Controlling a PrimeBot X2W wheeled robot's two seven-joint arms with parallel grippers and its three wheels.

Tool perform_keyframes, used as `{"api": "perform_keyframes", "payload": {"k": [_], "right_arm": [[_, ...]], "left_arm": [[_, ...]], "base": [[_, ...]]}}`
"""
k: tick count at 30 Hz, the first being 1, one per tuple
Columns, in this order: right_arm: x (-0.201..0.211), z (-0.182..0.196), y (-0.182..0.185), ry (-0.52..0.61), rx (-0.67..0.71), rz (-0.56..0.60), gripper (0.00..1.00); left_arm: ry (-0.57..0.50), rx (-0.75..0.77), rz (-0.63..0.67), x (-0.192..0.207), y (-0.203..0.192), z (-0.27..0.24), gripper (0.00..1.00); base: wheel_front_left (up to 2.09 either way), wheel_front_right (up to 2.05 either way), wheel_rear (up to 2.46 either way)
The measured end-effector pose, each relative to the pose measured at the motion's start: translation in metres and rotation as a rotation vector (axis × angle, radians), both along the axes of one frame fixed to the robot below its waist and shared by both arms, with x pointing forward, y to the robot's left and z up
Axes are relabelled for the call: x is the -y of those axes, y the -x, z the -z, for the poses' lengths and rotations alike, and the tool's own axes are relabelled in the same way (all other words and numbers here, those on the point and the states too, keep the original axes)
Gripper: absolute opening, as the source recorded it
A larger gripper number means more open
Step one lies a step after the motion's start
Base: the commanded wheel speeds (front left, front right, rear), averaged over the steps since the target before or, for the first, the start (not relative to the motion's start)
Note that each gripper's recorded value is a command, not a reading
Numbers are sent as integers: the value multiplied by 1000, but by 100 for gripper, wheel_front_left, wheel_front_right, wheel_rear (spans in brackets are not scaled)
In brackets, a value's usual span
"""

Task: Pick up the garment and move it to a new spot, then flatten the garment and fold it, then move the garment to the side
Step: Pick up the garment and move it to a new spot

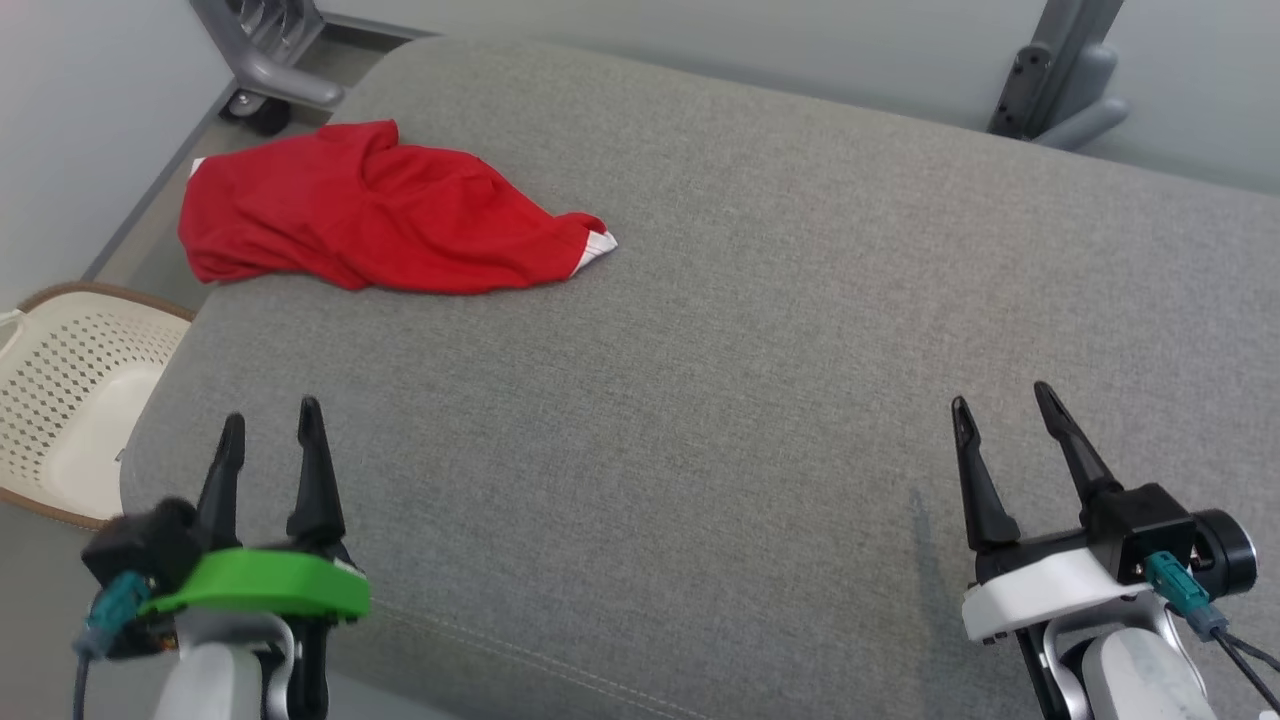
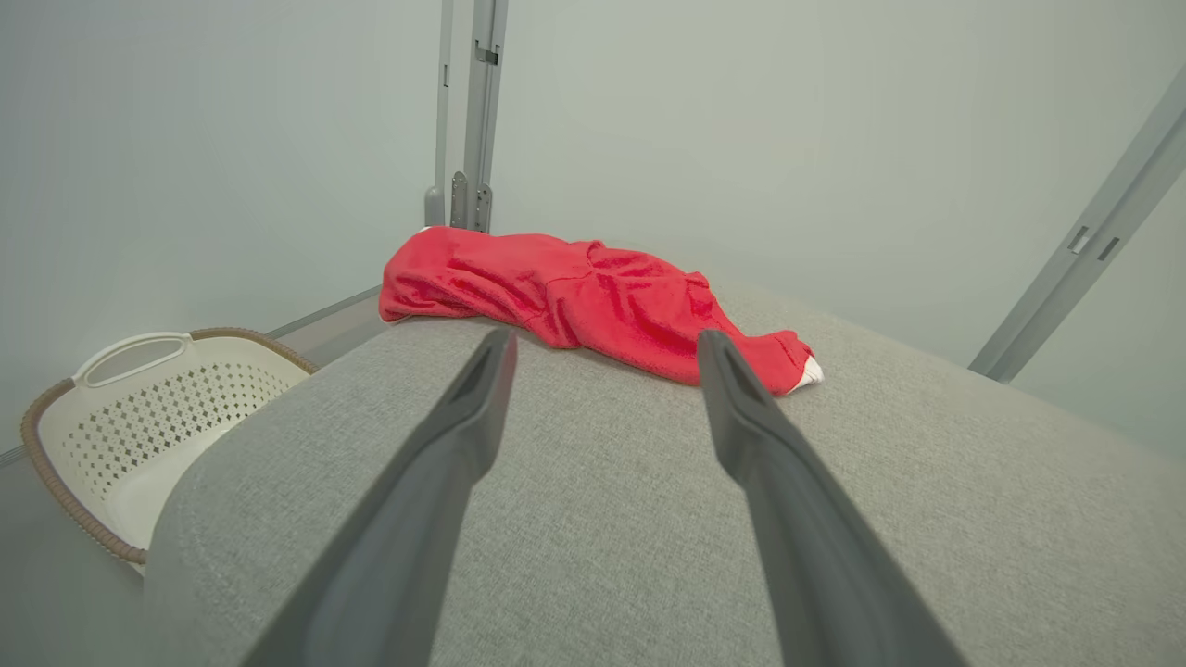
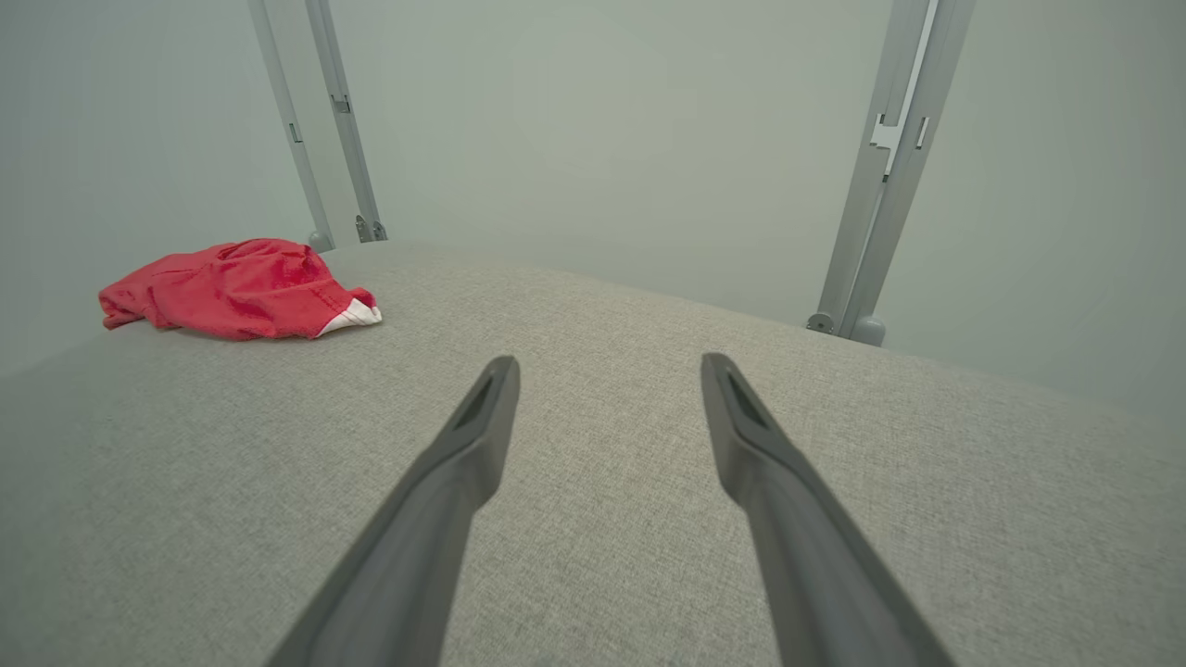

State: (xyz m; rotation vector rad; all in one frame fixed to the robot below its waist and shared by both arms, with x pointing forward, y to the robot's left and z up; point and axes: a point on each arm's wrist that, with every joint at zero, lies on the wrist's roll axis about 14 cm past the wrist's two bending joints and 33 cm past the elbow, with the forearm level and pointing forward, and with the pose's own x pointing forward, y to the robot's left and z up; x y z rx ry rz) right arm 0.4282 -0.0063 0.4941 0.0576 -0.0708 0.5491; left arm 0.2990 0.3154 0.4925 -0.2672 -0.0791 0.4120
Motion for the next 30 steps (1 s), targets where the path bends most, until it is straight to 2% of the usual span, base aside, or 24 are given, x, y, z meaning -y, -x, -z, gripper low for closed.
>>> {"api": "perform_keyframes", "payload": {"k": [2,11,12,15,20,26,27,28,30], "right_arm": [[0,1,-5,2,4,2,100],[14,24,-54,7,17,39,100],[19,35,-63,12,9,50,100],[28,52,-73,17,-10,70,100],[41,83,-80,44,-49,90,100],[64,99,-86,70,-63,144,100],[69,101,-86,76,-67,155,100],[72,103,-86,81,-71,163,100],[79,106,-85,89,-79,181,100]], "left_arm": [[8,-11,12,-3,-13,0,100],[85,-113,137,-28,-142,-10,100],[92,-165,166,-29,-165,-1,100],[130,-239,186,-29,-196,21,100],[237,-376,168,-28,-222,80,100],[290,-529,145,-19,-225,149,100],[298,-541,149,-17,-226,155,57],[305,-548,149,-16,-228,159,0],[335,-584,169,-9,-228,169,0]], "base": [[0,0,0],[0,0,0],[0,0,0],[0,0,0],[0,0,0],[0,0,0],[0,0,0],[0,0,0],[0,0,0]]}}
